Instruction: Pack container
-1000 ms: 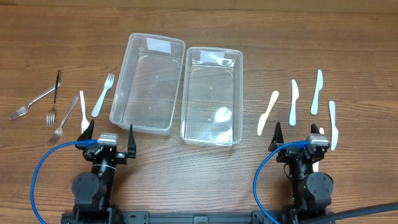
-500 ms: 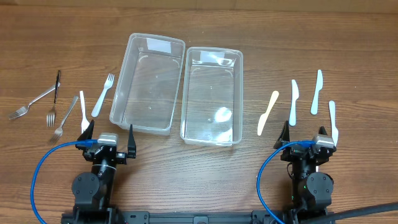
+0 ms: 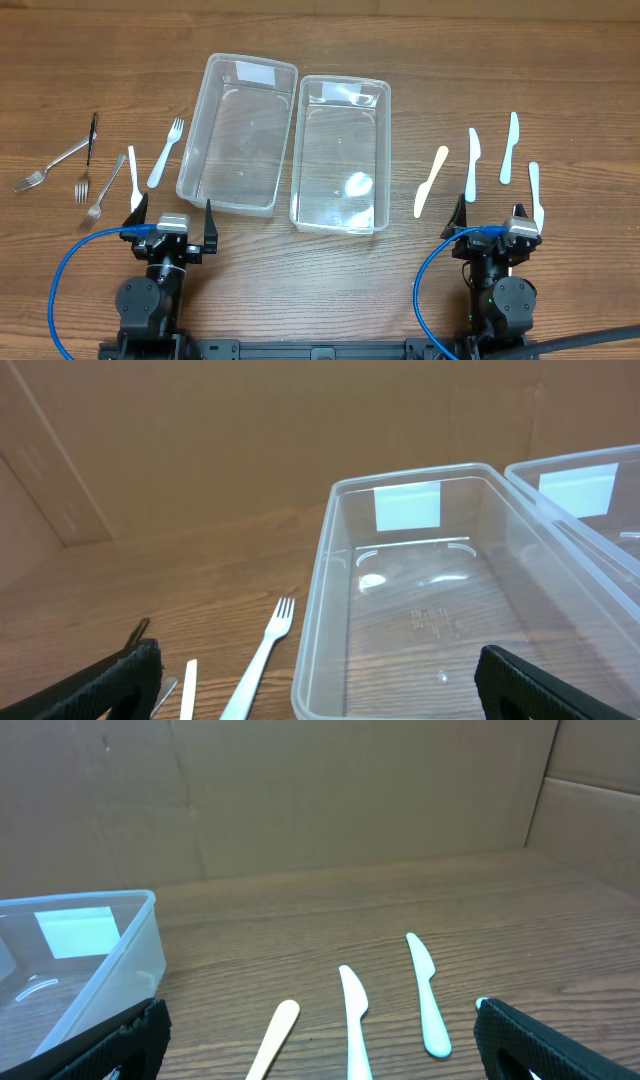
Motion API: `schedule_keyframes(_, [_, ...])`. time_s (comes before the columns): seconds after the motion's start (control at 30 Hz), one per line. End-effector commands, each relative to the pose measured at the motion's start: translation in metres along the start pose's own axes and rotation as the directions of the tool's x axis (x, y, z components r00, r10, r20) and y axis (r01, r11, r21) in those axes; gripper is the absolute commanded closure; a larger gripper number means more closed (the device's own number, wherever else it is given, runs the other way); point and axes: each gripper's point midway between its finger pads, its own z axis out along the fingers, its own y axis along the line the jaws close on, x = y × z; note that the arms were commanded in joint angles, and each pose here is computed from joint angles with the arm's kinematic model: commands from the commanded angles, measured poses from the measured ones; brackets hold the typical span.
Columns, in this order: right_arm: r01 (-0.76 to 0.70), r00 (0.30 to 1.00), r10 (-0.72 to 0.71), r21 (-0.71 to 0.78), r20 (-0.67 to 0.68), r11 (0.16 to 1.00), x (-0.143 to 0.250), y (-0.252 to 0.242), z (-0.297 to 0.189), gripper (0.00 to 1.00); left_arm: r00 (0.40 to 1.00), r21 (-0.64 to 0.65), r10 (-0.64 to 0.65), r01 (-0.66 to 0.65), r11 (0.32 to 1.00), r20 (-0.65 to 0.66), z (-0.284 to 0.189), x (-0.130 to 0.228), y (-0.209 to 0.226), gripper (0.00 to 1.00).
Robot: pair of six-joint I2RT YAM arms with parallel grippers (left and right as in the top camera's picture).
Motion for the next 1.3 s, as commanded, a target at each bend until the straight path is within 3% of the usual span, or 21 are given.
schedule_keyframes(0.0, [0.000,1.000,0.000,0.004,0.027,1.000,-0.007,-0.001,-0.001,0.00,1.000,-0.011,0.022,-0.022,1.000,0.002,0.000,0.000,0.002,0.00])
schedule_keyframes(0.27, [-0.027,0.999,0.028,-0.036,0.022,0.999,-0.006,0.006,-0.001,0.00,1.000,-0.006,0.007,-0.007,1.000,0.004,0.000,0.000,0.001,0.00])
schedule_keyframes(0.43, [-0.165,0.986,0.166,-0.071,0.012,0.984,-0.008,0.011,-0.002,0.00,0.986,-0.029,-0.166,0.166,0.986,0.010,-0.001,-0.002,0.005,0.00])
schedule_keyframes(0.63, [-0.211,0.977,0.211,-0.111,-0.016,0.971,-0.044,0.019,-0.013,0.00,0.970,-0.040,-0.238,0.240,0.970,0.044,-0.019,-0.054,0.016,0.00])
schedule_keyframes(0.7, [-0.208,0.976,0.196,-0.144,-0.092,0.967,-0.057,0.029,-0.015,0.00,0.971,-0.054,-0.238,0.239,0.970,0.025,-0.028,-0.074,0.021,0.00])
schedule_keyframes(0.93, [-0.198,0.892,0.121,-0.136,-0.436,0.971,-0.076,0.049,-0.003,0.00,0.949,-0.073,-0.240,0.229,0.971,-0.204,-0.035,-0.112,0.028,0.00])
schedule_keyframes(1.03, [-0.177,0.787,0.084,-0.093,-0.611,0.980,-0.077,0.054,0.006,0.00,0.891,-0.087,-0.242,0.226,0.970,-0.385,-0.032,-0.116,0.029,0.00])
schedule_keyframes(1.17, [-0.216,0.646,0.049,-0.121,-0.762,0.969,-0.070,0.074,0.013,0.00,0.768,-0.081,-0.229,0.226,0.971,-0.598,-0.025,-0.118,0.024,0.00])
schedule_keyframes(1.2, [-0.216,0.624,0.047,-0.114,-0.780,0.970,-0.066,0.074,0.014,0.02,0.746,-0.080,-0.226,0.227,0.971,-0.627,-0.023,-0.118,0.024,0.00])
schedule_keyframes(1.23, [-0.211,0.596,0.044,-0.104,-0.802,0.972,-0.058,0.074,0.016,0.20,0.724,-0.072,-0.223,0.234,0.969,-0.653,-0.021,-0.117,0.021,0.00])
schedule_keyframes(1.27, [-0.205,0.552,0.043,-0.085,-0.833,0.975,-0.046,0.073,0.017,0.48,0.701,-0.052,-0.220,0.252,0.966,-0.679,-0.017,-0.115,0.016,0.00])
